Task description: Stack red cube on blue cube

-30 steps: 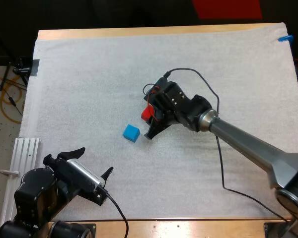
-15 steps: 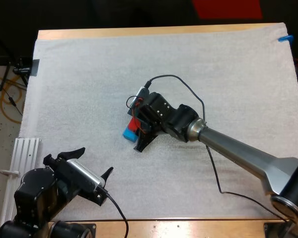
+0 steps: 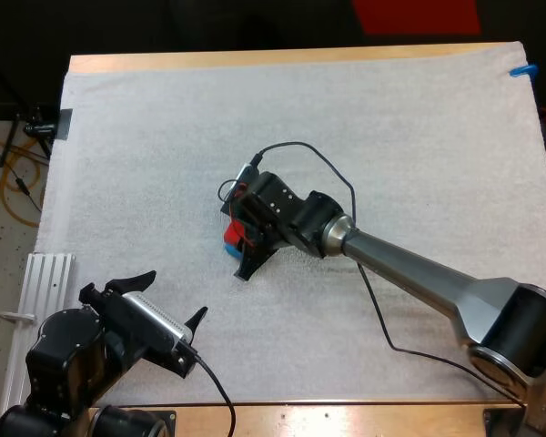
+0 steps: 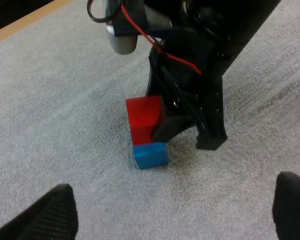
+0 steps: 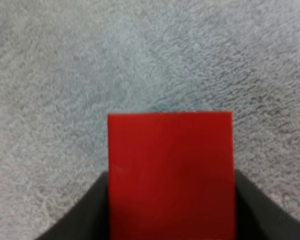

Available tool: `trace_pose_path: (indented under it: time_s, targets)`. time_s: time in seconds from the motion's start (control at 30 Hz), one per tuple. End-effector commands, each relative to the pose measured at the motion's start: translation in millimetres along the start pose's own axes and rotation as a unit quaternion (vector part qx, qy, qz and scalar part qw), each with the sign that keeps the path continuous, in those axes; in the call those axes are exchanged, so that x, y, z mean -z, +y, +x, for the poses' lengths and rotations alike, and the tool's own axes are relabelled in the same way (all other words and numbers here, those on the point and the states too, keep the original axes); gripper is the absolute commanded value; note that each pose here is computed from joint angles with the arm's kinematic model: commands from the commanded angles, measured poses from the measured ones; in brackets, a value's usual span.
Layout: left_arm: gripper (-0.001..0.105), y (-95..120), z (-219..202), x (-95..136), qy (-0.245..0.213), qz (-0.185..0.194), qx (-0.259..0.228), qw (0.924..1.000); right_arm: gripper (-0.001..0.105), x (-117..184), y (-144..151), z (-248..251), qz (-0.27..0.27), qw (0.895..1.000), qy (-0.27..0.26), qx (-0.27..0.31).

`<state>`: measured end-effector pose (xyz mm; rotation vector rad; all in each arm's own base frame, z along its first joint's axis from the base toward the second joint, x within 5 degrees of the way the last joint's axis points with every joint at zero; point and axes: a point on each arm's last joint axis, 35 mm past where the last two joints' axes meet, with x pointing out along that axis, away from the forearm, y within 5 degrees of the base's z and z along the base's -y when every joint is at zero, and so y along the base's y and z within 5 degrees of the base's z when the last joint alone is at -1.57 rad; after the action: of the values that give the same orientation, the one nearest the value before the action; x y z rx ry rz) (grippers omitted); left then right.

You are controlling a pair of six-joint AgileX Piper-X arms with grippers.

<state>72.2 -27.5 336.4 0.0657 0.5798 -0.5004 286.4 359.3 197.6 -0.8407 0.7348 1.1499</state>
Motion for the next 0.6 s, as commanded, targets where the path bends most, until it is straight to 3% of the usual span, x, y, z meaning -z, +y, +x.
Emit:
trace_pose_path:
  time_s: [0.0, 0.43, 0.53, 0.57]
  targets:
    - [0.076, -0.1, -0.1, -1.4, -0.004, 0.003, 0.001, 1.0000, 0.003, -2.3, 0.3, 1.2, -0.001, 1.000, -0.003, -0.005]
    - [0.076, -0.2, -0.1, -1.4, -0.004, 0.003, 0.001, 1.0000, 0.003, -1.9, -0.3, 8.4, -0.002, 1.000, -0.008, -0.002]
    - [0.076, -0.2, -0.1, -1.4, -0.004, 0.003, 0.001, 1.0000, 0.010, -1.8, -0.2, 8.4, -0.002, 1.000, -0.007, -0.002]
    - [0.076, -0.2, -0.1, -1.4, -0.004, 0.003, 0.001, 1.0000, 0.018, -1.7, -0.2, 8.7, -0.002, 1.000, -0.007, -0.002]
